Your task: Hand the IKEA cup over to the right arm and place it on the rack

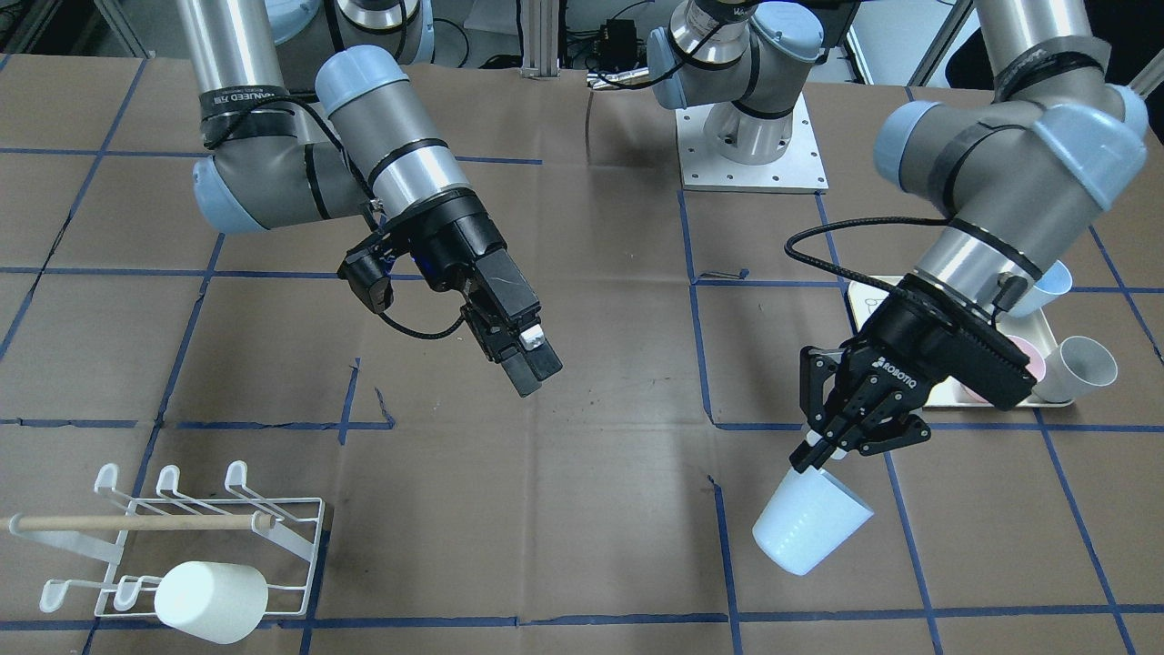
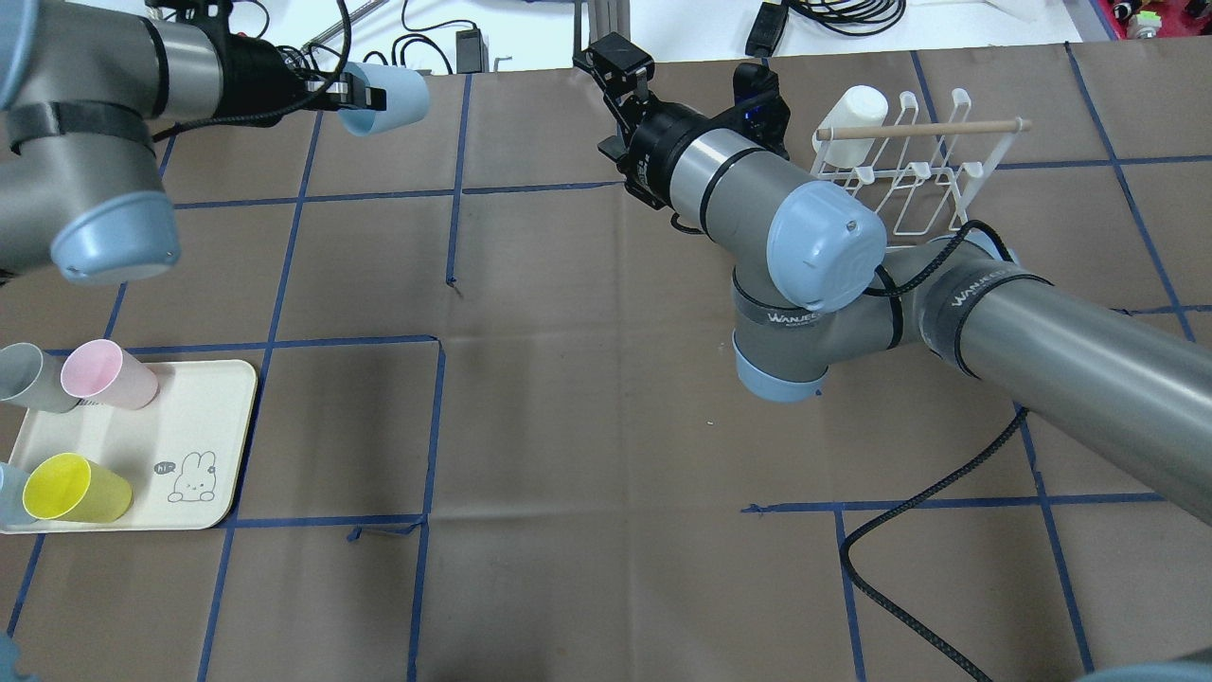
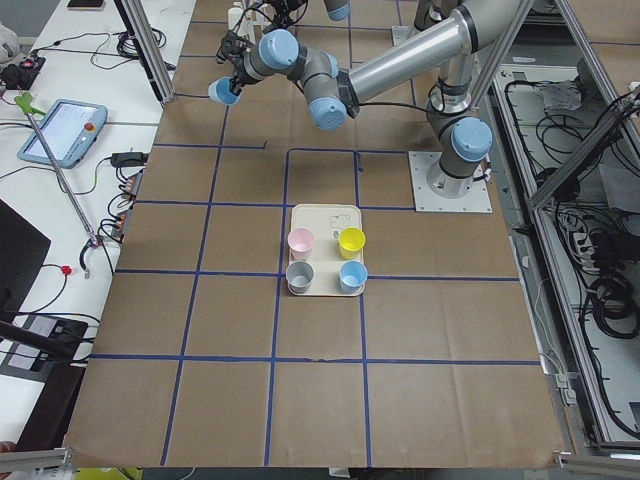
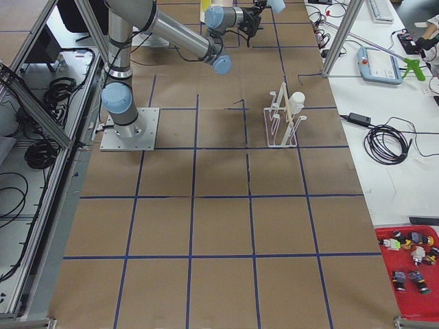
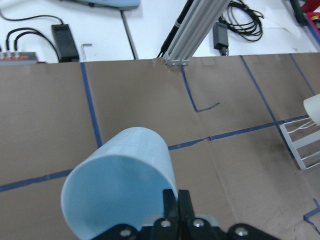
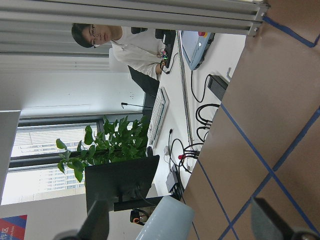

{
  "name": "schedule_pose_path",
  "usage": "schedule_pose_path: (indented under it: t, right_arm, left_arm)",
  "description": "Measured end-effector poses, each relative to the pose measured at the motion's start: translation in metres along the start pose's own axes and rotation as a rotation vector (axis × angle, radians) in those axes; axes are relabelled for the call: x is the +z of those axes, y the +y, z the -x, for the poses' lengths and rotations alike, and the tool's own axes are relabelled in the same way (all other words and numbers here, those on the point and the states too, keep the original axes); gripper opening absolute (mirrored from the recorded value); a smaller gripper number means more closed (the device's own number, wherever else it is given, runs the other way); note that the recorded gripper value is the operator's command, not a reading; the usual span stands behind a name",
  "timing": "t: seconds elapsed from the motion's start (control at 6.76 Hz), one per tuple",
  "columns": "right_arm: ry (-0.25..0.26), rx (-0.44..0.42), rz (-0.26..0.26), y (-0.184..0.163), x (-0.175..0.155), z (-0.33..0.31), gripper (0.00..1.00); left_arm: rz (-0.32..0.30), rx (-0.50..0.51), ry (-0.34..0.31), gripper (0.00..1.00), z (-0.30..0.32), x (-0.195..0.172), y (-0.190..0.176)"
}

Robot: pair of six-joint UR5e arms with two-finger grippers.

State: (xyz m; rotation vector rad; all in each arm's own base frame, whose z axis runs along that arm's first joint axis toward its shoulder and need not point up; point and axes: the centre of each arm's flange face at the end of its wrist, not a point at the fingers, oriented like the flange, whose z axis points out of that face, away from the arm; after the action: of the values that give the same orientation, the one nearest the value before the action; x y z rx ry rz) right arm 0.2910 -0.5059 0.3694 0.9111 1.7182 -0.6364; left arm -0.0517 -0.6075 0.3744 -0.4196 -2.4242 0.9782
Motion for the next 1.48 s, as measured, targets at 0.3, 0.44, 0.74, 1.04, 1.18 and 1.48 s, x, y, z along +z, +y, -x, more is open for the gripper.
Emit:
schedule_pose_path:
  t: [0.3, 0.44, 0.74, 1.04, 1.18, 1.48]
  right_arm:
    - [-0.001, 0.008, 0.022, -0.007, -0.005, 0.0, 1.0]
    - [0.0, 0.009, 0.024, -0.008, -0.006, 0.0, 1.0]
    - [0.002, 0.009, 0.024, -0.008, -0.006, 0.0, 1.0]
    - [0.017, 0.013, 0.021, -0.009, -0.007, -0.007, 1.0]
    - [0.024, 0.015, 0.019, -0.011, -0.007, -0.011, 1.0]
    - [0.025, 0.015, 0.012, -0.018, -0.005, -0.011, 1.0]
  left_arm:
    - [-0.17, 0.097, 0.089, 0.0, -0.014, 0.04, 0.022]
    - [-0.237, 0.112, 0.13, 0.0, -0.044, 0.053, 0.024]
    - [-0.309, 0.142, 0.194, 0.0, -0.095, 0.063, 0.04]
    - [-0.346, 0.182, 0.236, 0.0, -0.116, 0.063, 0.073]
    - [-0.355, 0.192, 0.254, 0.0, -0.122, 0.059, 0.079]
    - [-0.36, 0.187, 0.277, 0.0, -0.129, 0.056, 0.081]
